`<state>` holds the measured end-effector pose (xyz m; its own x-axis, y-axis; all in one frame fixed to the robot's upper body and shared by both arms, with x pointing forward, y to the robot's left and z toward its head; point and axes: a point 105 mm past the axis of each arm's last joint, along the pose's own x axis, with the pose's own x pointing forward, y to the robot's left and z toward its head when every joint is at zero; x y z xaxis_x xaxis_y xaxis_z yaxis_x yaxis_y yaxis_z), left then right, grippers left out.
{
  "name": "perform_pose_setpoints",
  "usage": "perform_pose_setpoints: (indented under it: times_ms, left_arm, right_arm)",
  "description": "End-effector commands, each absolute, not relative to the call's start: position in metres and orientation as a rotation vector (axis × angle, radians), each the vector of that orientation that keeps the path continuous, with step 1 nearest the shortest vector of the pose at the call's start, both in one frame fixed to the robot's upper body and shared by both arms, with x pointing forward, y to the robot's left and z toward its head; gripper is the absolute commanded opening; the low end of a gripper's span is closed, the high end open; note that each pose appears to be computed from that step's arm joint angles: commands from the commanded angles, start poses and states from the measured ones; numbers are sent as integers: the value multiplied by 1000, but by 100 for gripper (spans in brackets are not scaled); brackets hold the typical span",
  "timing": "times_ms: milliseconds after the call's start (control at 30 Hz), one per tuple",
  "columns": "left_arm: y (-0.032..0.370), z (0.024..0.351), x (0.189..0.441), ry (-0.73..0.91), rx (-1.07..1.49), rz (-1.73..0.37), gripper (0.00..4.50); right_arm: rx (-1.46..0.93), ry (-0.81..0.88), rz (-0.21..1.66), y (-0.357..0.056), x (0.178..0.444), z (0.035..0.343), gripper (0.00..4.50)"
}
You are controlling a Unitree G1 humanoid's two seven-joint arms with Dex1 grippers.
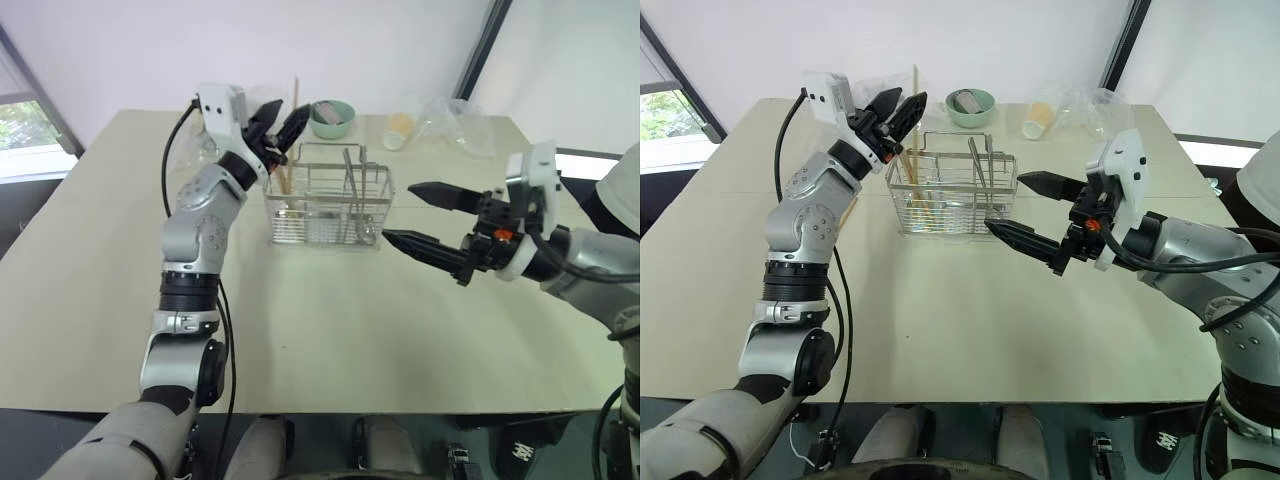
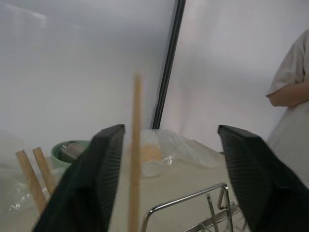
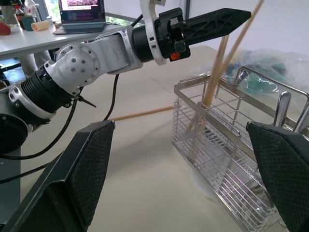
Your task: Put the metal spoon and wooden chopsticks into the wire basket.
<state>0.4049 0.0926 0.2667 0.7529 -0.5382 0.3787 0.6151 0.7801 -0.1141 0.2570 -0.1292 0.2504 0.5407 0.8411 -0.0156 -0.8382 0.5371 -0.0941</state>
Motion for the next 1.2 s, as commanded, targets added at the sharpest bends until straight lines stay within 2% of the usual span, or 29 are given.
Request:
perform_pose_setpoints:
  times_ms: [33, 300, 433, 500, 633, 767, 967, 1200]
  left_arm:
    - [95, 287, 395, -399, -241, -649, 445]
    - [145, 342, 391, -369, -138, -599, 445]
    - [182, 348, 402, -217, -29, -518, 445]
    - [201, 335, 406, -104, 58, -481, 445]
    - [241, 277, 416, 246, 165, -344, 445]
    - [257, 223, 412, 498, 215, -311, 445]
    - [255, 159, 416, 705, 230, -290, 445]
    - [242, 124, 423, 784, 225, -307, 445]
  right_arm:
    - [-99, -70, 999, -130, 257, 259, 450]
    - [-93, -67, 1010, -128, 262, 257, 450]
    - [-126, -51, 1026, -127, 262, 250, 450]
    - [-170, -40, 1039, -127, 262, 244, 450]
    - [-245, -25, 1070, -126, 259, 235, 450]
    - [-255, -30, 1075, -127, 259, 233, 450]
    - [-249, -38, 1066, -127, 258, 230, 450]
    - [-229, -43, 1049, -126, 254, 230, 450]
